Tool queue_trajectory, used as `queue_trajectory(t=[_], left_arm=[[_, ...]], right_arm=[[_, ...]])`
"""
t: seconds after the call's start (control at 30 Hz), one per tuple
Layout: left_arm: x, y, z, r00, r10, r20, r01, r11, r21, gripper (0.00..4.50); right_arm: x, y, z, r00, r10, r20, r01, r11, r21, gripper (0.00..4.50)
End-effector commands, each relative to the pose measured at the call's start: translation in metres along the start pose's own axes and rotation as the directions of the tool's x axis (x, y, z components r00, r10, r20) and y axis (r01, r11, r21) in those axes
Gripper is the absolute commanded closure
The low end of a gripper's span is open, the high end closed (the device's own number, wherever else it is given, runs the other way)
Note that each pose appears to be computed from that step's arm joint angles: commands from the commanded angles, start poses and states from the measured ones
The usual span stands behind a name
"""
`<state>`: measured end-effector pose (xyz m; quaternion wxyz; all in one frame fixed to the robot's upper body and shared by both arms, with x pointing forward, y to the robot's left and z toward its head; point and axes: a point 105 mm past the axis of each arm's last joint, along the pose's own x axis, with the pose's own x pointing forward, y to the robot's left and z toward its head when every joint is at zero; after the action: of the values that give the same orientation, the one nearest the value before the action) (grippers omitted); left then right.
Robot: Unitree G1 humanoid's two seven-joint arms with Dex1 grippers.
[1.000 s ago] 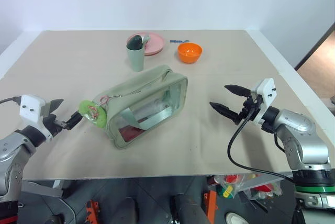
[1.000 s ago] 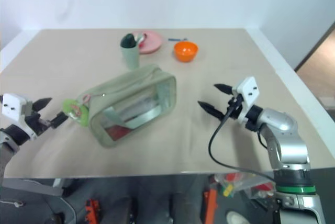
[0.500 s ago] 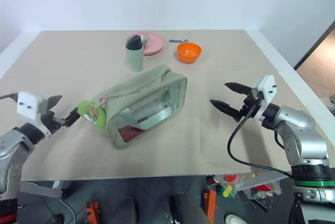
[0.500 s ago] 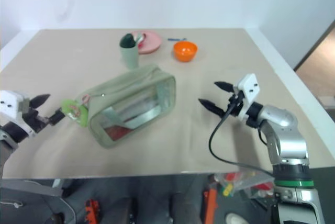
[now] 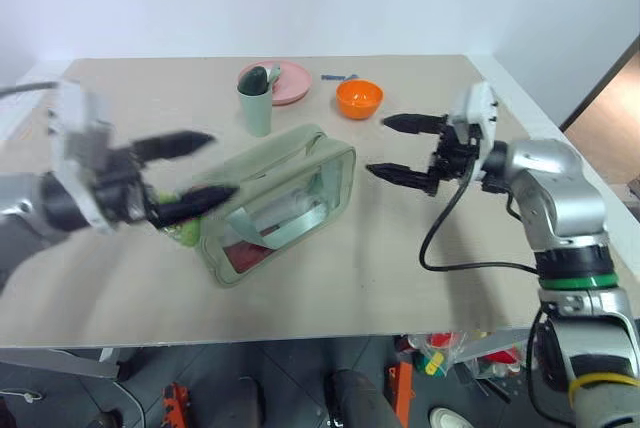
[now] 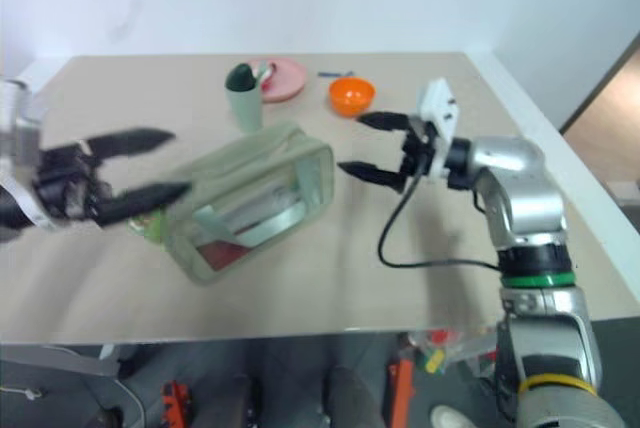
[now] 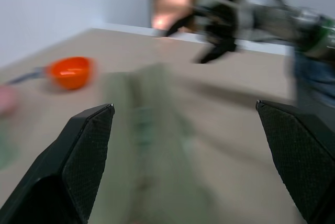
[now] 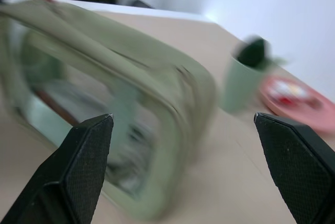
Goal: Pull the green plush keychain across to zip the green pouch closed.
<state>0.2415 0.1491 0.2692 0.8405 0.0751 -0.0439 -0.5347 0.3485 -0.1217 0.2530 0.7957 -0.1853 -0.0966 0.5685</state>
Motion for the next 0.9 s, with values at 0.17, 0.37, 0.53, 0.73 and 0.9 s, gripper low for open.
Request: queue_trajectory(t=[0.17,0.37,0.53,0.73,0.9], left_arm=[[0.007,-0.004,-0.001,1.0,0.015,0.006,-0.015,1.0,0.006,0.0],[-0.017,-0.004,-0.015,0.999,0.05,0.003,-0.05,0.999,0.004,0.0],[-0.012,-0.004,-0.012,0.998,0.055,0.007,-0.055,0.998,0.031,0.0],[-0.001,-0.001,-0.006,0.998,0.058,0.02,-0.059,0.997,0.048,0.0],[-0.002,0.001,-0.008,0.998,0.056,0.016,-0.057,0.997,0.052,0.0]], right_arm=[[0.021,-0.003,0.01,0.995,0.085,0.043,-0.084,0.996,-0.029,0.04],[0.033,-0.007,0.002,0.994,0.095,0.06,-0.095,0.995,-0.003,0.87],[0.038,-0.008,-0.006,0.994,0.1,0.051,-0.1,0.995,0.004,2.52],[0.039,-0.009,-0.015,0.994,0.103,0.043,-0.104,0.995,0.012,4.47],[0.036,-0.008,-0.014,0.993,0.108,0.05,-0.109,0.994,0.003,4.47]])
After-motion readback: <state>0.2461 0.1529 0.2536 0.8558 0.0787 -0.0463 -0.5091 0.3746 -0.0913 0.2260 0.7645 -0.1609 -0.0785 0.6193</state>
